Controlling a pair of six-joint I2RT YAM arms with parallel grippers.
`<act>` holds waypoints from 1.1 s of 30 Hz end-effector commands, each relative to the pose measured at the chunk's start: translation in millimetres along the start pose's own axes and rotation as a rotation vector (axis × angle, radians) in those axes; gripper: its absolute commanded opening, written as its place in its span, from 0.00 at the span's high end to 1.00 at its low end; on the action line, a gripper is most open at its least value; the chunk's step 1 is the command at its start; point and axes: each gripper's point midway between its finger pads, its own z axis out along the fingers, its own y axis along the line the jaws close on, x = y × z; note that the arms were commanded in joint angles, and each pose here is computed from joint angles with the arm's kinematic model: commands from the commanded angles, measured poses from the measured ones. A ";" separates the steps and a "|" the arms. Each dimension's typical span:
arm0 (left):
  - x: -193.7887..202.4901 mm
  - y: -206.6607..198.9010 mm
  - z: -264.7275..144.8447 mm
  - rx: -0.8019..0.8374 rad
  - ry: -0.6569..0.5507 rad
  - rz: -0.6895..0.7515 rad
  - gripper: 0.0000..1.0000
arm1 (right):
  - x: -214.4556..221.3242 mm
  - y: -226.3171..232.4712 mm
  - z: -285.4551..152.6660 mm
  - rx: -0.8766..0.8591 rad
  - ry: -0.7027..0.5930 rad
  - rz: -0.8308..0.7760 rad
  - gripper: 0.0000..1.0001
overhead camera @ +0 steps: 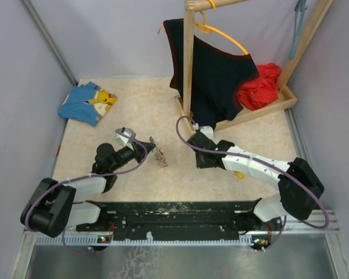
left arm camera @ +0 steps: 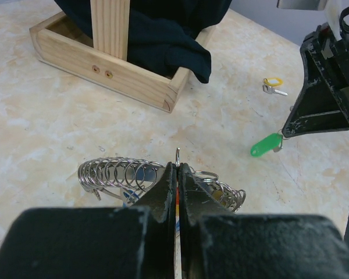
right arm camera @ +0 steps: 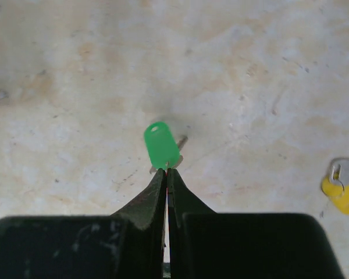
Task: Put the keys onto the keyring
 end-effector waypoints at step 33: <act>-18.4 -14.7 10.5 0.100 -0.035 0.074 1.00 | -9.7 55.7 1.4 -0.354 -0.215 -0.229 0.59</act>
